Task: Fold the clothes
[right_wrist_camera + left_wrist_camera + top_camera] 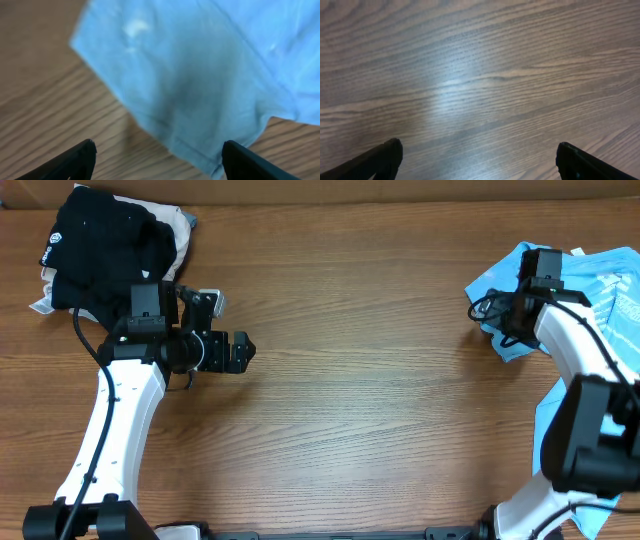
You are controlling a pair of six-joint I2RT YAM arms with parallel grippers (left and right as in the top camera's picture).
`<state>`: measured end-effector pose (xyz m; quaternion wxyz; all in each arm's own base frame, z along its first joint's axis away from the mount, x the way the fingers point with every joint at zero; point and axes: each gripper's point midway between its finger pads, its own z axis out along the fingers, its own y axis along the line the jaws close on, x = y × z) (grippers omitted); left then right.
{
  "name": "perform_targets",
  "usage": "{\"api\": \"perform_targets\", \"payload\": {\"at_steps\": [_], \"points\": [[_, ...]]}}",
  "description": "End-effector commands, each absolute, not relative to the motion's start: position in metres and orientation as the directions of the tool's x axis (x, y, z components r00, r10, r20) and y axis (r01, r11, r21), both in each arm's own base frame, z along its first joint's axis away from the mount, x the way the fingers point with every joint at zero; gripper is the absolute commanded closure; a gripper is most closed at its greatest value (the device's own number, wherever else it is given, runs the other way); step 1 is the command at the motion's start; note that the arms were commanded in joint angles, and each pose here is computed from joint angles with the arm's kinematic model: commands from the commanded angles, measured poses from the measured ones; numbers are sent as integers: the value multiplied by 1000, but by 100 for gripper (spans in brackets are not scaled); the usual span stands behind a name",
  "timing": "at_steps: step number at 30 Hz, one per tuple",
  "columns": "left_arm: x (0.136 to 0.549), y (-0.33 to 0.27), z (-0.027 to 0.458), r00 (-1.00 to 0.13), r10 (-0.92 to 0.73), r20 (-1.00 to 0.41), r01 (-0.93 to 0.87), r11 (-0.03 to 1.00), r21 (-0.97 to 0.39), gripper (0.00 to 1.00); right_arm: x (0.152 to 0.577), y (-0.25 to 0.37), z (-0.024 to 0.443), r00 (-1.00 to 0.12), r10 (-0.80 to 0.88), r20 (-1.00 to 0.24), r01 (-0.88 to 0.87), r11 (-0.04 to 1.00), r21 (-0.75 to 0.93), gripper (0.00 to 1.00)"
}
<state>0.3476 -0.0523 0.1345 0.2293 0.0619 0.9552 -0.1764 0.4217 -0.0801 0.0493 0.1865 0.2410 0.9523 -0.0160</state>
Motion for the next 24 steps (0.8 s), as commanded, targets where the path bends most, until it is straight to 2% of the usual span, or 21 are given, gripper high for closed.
{"api": "perform_targets", "payload": {"at_steps": [1, 5, 11, 17, 19, 22, 24], "points": [[355, -58, 144, -871, 30, -490, 216, 920, -327, 0, 431, -81, 40, -807, 471, -356, 476, 876, 79, 19], [357, -58, 145, -866, 30, -500, 219, 920, -324, 0, 433, -82, 24, -813, 473, -339, 479, 875, 73, 24], [360, -58, 146, -860, 30, -509, 223, 921, -321, 0, 434, -82, 6, -817, 474, -328, 479, 875, 69, 45], [366, -58, 150, -844, 31, -536, 232, 921, -313, 0, 433, -81, -1, -816, 474, -333, 479, 875, 72, 62], [369, -58, 152, -835, 31, -549, 237, 921, -309, 0, 433, -81, -2, -816, 474, -332, 477, 875, 76, 73], [376, -57, 156, -817, 30, -576, 245, 922, -300, 0, 436, -70, -1, -822, 474, -317, 457, 880, 131, 96], [382, -56, 161, -803, 6, -596, 234, 923, -306, 0, 439, -47, 0, -839, 463, -285, 412, 884, 222, 96]]}}
